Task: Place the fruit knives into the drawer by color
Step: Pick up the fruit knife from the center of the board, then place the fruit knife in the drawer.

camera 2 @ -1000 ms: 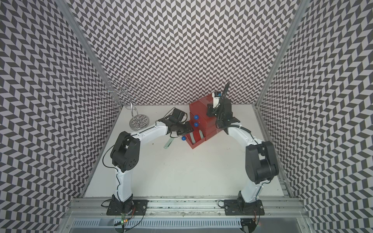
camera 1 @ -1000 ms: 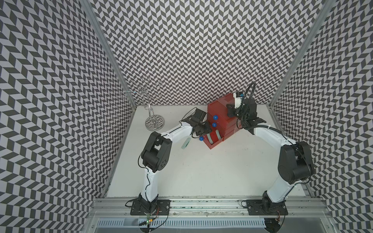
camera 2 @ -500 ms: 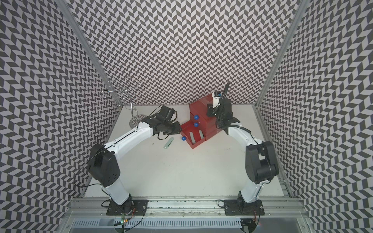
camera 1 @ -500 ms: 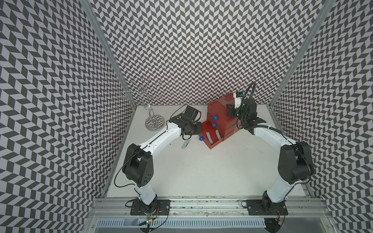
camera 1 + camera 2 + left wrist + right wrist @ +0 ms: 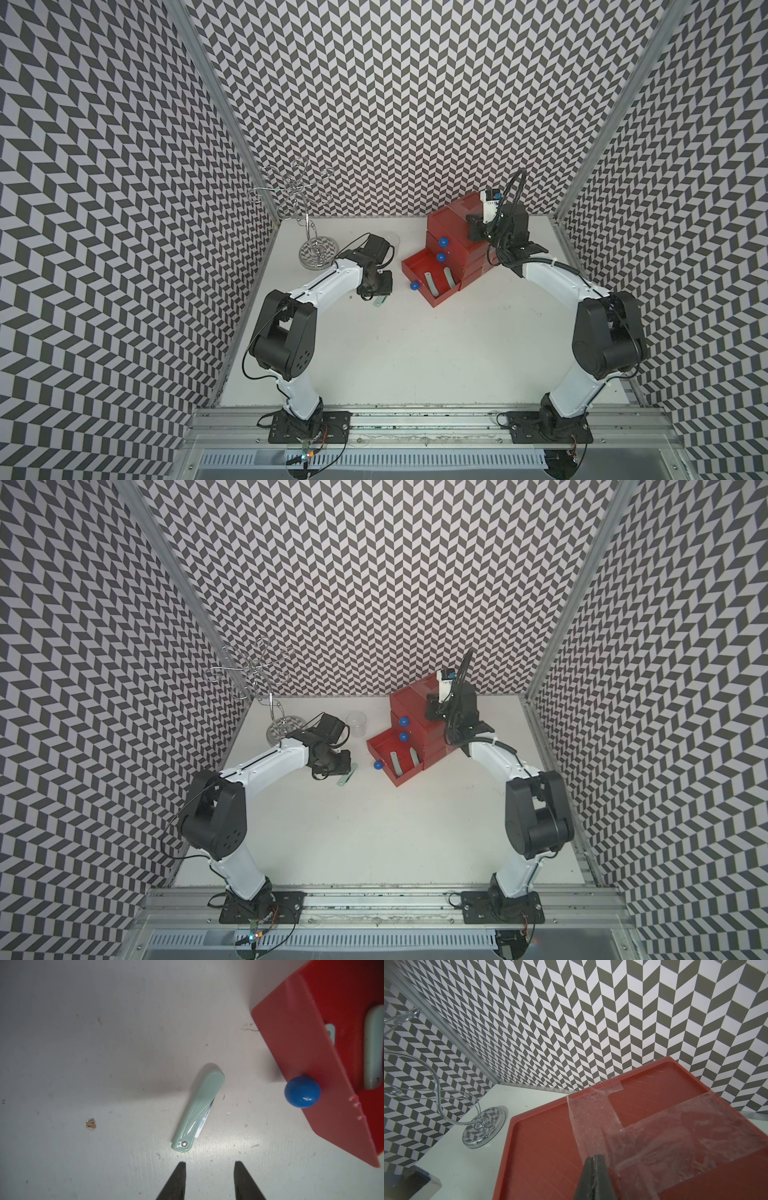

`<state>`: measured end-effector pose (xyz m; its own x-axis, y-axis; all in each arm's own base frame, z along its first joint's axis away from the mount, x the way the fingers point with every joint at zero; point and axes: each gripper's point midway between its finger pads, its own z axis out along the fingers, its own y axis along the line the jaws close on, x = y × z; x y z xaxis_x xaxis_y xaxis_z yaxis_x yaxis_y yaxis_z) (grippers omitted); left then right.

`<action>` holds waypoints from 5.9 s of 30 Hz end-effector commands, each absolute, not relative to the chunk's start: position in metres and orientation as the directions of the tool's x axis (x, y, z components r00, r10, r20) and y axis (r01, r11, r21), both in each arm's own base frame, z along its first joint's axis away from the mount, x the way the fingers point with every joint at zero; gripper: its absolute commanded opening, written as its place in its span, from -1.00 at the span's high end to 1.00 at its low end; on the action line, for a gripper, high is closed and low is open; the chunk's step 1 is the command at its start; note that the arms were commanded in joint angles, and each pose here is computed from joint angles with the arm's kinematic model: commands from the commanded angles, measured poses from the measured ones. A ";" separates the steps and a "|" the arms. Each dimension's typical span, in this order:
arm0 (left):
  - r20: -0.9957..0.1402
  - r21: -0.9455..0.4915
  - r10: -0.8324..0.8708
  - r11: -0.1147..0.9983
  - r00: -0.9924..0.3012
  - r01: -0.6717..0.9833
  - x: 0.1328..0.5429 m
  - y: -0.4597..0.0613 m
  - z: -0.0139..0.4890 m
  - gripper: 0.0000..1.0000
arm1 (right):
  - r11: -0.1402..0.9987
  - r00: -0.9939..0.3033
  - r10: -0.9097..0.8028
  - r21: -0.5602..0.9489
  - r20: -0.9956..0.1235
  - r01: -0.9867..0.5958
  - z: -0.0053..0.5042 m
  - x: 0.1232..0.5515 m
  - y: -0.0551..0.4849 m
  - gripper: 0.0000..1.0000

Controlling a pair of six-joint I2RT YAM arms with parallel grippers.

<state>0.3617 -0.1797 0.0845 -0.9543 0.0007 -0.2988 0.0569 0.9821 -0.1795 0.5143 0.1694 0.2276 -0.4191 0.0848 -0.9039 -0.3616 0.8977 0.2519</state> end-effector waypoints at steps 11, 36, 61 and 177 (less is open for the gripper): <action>-0.238 -0.058 0.122 0.989 -0.964 0.139 0.377 -0.167 0.041 0.03 | 0.938 -0.941 -0.008 0.323 -0.339 -0.124 -0.002 0.403 0.152 1.00; -0.197 -0.026 0.173 0.983 -0.965 0.182 0.395 -0.174 0.030 0.01 | 0.942 -0.942 -0.007 0.314 -0.335 -0.118 -0.005 0.404 0.150 1.00; -0.100 0.054 0.225 0.974 -0.969 0.220 0.376 -0.175 0.010 0.15 | 0.941 -0.942 -0.006 0.316 -0.336 -0.119 -0.004 0.404 0.150 1.00; -0.308 -0.608 -0.123 0.788 -0.944 0.096 0.424 -0.355 0.099 0.23 | 0.940 -0.942 -0.009 0.318 -0.334 -0.122 -0.005 0.404 0.151 1.00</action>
<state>0.4216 -0.3514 0.0949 -0.9478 -0.1352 -0.2888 0.0777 0.7805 -0.6203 0.5157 0.1697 0.2279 -0.4129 0.0861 -0.9067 -0.3631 0.8974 0.2506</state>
